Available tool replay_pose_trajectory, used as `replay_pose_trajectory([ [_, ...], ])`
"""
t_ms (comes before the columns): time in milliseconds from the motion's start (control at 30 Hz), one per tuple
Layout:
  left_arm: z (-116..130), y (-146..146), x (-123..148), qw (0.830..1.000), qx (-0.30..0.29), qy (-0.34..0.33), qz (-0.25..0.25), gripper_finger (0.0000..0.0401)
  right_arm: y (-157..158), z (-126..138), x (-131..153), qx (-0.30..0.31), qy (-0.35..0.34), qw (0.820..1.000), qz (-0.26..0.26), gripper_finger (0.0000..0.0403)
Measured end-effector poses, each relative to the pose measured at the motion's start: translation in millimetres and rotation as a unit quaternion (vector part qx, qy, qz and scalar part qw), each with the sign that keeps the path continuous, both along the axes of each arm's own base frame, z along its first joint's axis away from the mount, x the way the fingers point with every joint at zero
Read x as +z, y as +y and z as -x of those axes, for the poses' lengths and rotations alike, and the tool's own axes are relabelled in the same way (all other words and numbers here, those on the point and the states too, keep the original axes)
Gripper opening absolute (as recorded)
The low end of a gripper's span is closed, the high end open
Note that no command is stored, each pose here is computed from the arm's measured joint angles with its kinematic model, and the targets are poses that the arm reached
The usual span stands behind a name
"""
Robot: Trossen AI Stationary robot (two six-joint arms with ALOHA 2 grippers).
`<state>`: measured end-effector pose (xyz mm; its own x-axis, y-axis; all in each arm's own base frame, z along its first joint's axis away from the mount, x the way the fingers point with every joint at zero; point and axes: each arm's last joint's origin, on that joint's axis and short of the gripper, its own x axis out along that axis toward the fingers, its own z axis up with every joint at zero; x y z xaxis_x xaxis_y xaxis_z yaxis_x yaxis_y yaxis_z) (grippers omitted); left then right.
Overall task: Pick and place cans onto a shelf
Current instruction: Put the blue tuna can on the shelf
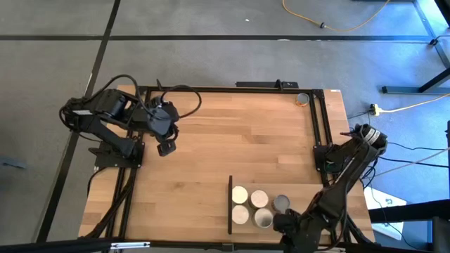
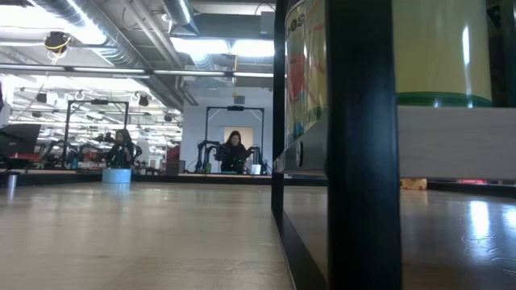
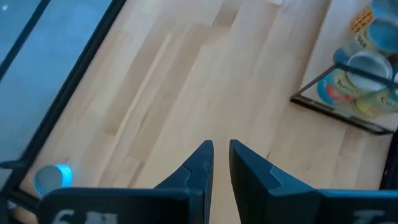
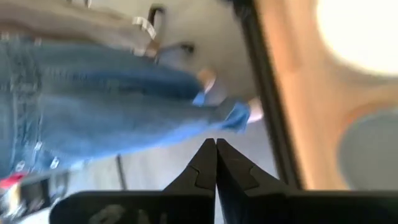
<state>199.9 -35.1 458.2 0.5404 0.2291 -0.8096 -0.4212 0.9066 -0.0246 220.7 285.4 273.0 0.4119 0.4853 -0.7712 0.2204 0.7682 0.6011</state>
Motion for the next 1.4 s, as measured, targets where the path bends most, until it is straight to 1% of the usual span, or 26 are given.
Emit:
replay_pose_trajectory([
  [100, 0, 0, 0, 1.000, 0.023, -0.009, 0.010, 0.0044, -3, -1, 25, -0.031, -0.018, 0.999, 0.035, 0.0004],
  [200, 0, 2, 1, 0.999, 0.050, -0.018, 0.001, 0.0044, -10, 0, 50, -0.066, -0.041, 0.994, 0.077, 0.0004],
  [333, 0, 7, 1, 0.996, 0.088, -0.030, -0.007, 0.0044, -29, 4, 83, -0.128, -0.066, 0.977, 0.155, 0.0004],
  [433, -1, 12, 2, 0.993, 0.115, -0.036, -0.010, 0.0044, -53, 6, 105, -0.191, -0.052, 0.959, 0.205, 0.0004],
  [533, -2, 18, 2, 0.990, 0.134, -0.038, -0.016, 0.0044, -81, 5, 119, -0.241, -0.011, 0.940, 0.241, 0.0004],
  [567, -2, 21, 2, 0.989, 0.140, -0.038, -0.016, 0.0044, -90, 3, 122, -0.252, 0.001, 0.935, 0.251, 0.0004],
  [667, -3, 31, 1, 0.986, 0.164, -0.037, -0.014, 0.0044, -119, -11, 128, -0.265, -0.003, 0.928, 0.261, 0.0004],
  [767, -3, 44, 1, 0.981, 0.192, -0.034, -0.004, 0.0044, -157, -22, 134, -0.323, -0.009, 0.904, 0.280, 0.0004],
  [833, -2, 54, 1, 0.977, 0.211, -0.031, 0.006, 0.0044, -182, -26, 134, -0.337, -0.001, 0.890, 0.308, 0.0004],
  [900, -1, 64, 0, 0.973, 0.230, -0.029, 0.015, 0.0044, -204, -29, 136, -0.336, 0.005, 0.884, 0.326, 0.0004],
  [933, -1, 70, 0, 0.970, 0.242, -0.028, 0.018, 0.0044, -215, -28, 136, -0.328, 0.012, 0.881, 0.342, 0.0004],
  [1033, -4, 88, -4, 0.960, 0.278, -0.017, 0.027, 0.0044, -248, -26, 138, -0.327, 0.021, 0.861, 0.388, 0.0006],
  [1133, -6, 108, -8, 0.946, 0.322, -0.008, 0.027, 0.0044, -278, -21, 141, -0.325, 0.040, 0.849, 0.415, 0.0010],
  [1267, -13, 137, -19, 0.927, 0.373, 0.016, 0.026, 0.0044, -310, -10, 149, -0.319, 0.056, 0.825, 0.463, 0.0011],
  [1400, -20, 166, -32, 0.915, 0.399, 0.054, 0.021, 0.0044, -333, -1, 152, -0.312, 0.080, 0.814, 0.484, 0.0012],
])
